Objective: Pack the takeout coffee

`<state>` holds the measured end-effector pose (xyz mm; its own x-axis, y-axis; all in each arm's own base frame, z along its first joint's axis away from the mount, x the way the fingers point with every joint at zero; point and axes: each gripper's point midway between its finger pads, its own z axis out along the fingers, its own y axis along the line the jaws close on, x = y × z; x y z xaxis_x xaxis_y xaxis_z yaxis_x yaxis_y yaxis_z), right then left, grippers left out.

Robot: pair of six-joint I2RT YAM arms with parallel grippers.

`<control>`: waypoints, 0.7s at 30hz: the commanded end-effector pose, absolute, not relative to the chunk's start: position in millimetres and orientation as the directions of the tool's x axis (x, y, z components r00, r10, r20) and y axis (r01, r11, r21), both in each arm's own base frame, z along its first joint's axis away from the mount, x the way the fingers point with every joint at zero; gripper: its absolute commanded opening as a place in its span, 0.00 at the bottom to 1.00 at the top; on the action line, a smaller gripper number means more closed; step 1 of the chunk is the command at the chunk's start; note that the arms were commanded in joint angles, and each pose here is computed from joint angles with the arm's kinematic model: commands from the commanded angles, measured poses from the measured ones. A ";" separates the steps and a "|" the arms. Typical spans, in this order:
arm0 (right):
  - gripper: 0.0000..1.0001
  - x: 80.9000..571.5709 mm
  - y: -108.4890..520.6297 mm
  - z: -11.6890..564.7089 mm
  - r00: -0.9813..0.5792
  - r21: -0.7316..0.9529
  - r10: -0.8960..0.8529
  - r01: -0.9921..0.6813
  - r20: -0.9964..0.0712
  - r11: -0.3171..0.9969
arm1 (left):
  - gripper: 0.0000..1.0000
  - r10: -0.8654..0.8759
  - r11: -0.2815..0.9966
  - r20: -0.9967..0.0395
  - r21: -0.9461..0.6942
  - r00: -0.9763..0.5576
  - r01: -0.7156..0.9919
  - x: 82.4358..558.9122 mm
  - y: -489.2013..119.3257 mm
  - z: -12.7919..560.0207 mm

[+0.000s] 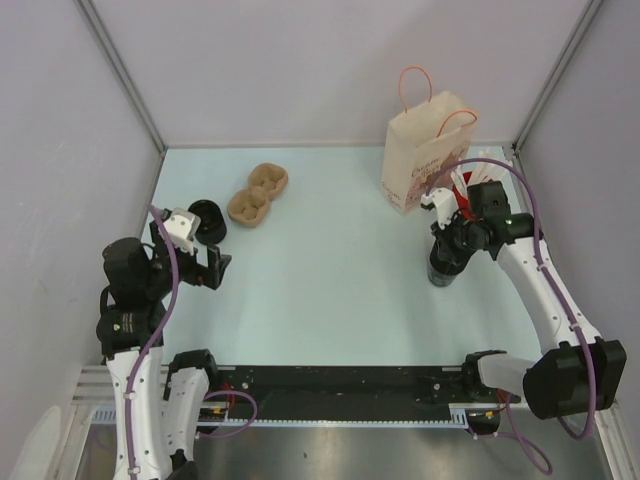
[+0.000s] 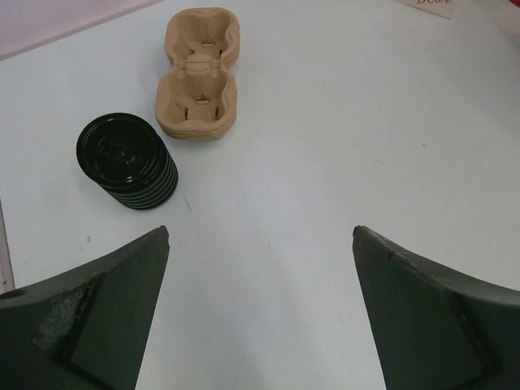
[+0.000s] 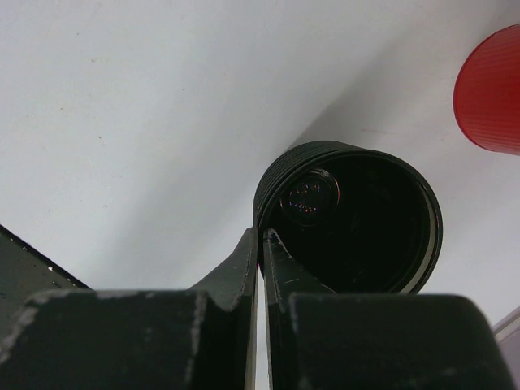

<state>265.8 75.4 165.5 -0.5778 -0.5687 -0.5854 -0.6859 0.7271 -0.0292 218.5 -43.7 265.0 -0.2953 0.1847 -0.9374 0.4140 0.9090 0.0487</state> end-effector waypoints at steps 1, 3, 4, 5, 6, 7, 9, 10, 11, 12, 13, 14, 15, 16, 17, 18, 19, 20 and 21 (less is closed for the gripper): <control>0.00 270.9 77.3 180.7 -0.533 -0.071 -0.559 -0.680 -0.636 0.730 | 0.99 0.168 0.907 -0.952 0.047 -0.257 0.419 219.8 -45.8 273.7; 0.00 270.7 77.9 182.1 -0.527 -0.074 -0.560 -0.682 -0.640 0.727 | 0.99 0.167 0.908 -0.951 0.047 -0.258 0.416 219.9 -45.2 273.0; 0.00 270.7 77.9 182.5 -0.525 -0.076 -0.560 -0.683 -0.641 0.727 | 0.99 0.167 0.907 -0.952 0.046 -0.258 0.419 219.8 -45.7 273.1; 0.00 270.5 77.9 184.3 -0.521 -0.080 -0.559 -0.681 -0.645 0.727 | 0.99 0.166 0.908 -0.951 0.044 -0.259 0.417 219.9 -45.3 272.5; 0.00 271.5 78.6 185.8 -0.514 -0.086 -0.560 -0.682 -0.650 0.726 | 0.99 0.166 0.908 -0.951 0.044 -0.259 0.417 219.9 -45.3 272.5; 0.00 271.6 78.3 187.1 -0.509 -0.091 -0.560 -0.682 -0.653 0.726 | 1.00 0.165 0.908 -0.952 0.044 -0.259 0.417 220.0 -45.4 272.8; 0.00 272.3 77.8 191.9 -0.495 -0.108 -0.560 -0.678 -0.664 0.727 | 0.99 0.164 0.909 -0.952 0.044 -0.259 0.415 220.1 -44.9 272.8; 0.00 272.5 78.2 194.4 -0.488 -0.115 -0.560 -0.677 -0.670 0.727 | 1.00 0.163 0.908 -0.952 0.042 -0.259 0.416 219.8 -45.4 273.1; 0.00 273.8 77.5 198.1 -0.478 -0.130 -0.559 -0.670 -0.677 0.731 | 1.00 0.163 0.909 -0.952 0.043 -0.260 0.415 220.1 -44.9 272.9; 0.00 274.5 77.3 199.9 -0.472 -0.138 -0.560 -0.667 -0.681 0.732 | 0.99 0.163 0.908 -0.951 0.041 -0.261 0.417 219.9 -45.1 272.6; 0.00 274.3 77.7 202.2 -0.464 -0.147 -0.561 -0.667 -0.685 0.730 | 0.99 0.163 0.909 -0.952 0.042 -0.260 0.415 220.1 -44.9 272.9; 0.00 276.5 77.2 205.3 -0.454 -0.162 -0.562 -0.660 -0.692 0.733 | 0.99 0.164 0.909 -0.951 0.042 -0.262 0.415 220.4 -44.9 272.6; 0.00 276.2 75.9 209.3 -0.445 -0.174 -0.560 -0.654 -0.699 0.736 | 1.00 0.163 0.909 -0.951 0.041 -0.263 0.415 220.6 -44.8 272.3; 0.00 276.7 75.3 211.8 -0.437 -0.187 -0.564 -0.650 -0.701 0.736 | 0.99 0.162 0.909 -0.950 0.039 -0.266 0.414 220.7 -44.4 271.7; 0.00 276.8 74.7 214.1 -0.433 -0.194 -0.564 -0.647 -0.703 0.738 | 0.99 0.163 0.909 -0.951 0.042 -0.262 0.414 220.4 -44.5 272.6; 0.00 276.2 73.9 217.4 -0.427 -0.203 -0.565 -0.643 -0.706 0.739 | 0.99 0.162 0.910 -0.951 0.041 -0.263 0.412 220.7 -44.2 272.9; 0.00 276.7 72.8 222.3 -0.422 -0.210 -0.563 -0.636 -0.711 0.743 | 0.99 0.163 0.910 -0.951 0.041 -0.264 0.413 220.5 -44.2 272.6; 0.00 275.6 71.3 224.1 -0.421 -0.216 -0.565 -0.633 -0.710 0.743 | 0.99 0.161 0.910 -0.951 0.039 -0.266 0.412 220.8 -44.2 272.3; 0.00 274.5 70.7 229.3 -0.409 -0.227 -0.566 -0.630 -0.716 0.743 | 0.99 0.162 0.911 -0.951 0.041 -0.263 0.411 219.9 -44.1 272.8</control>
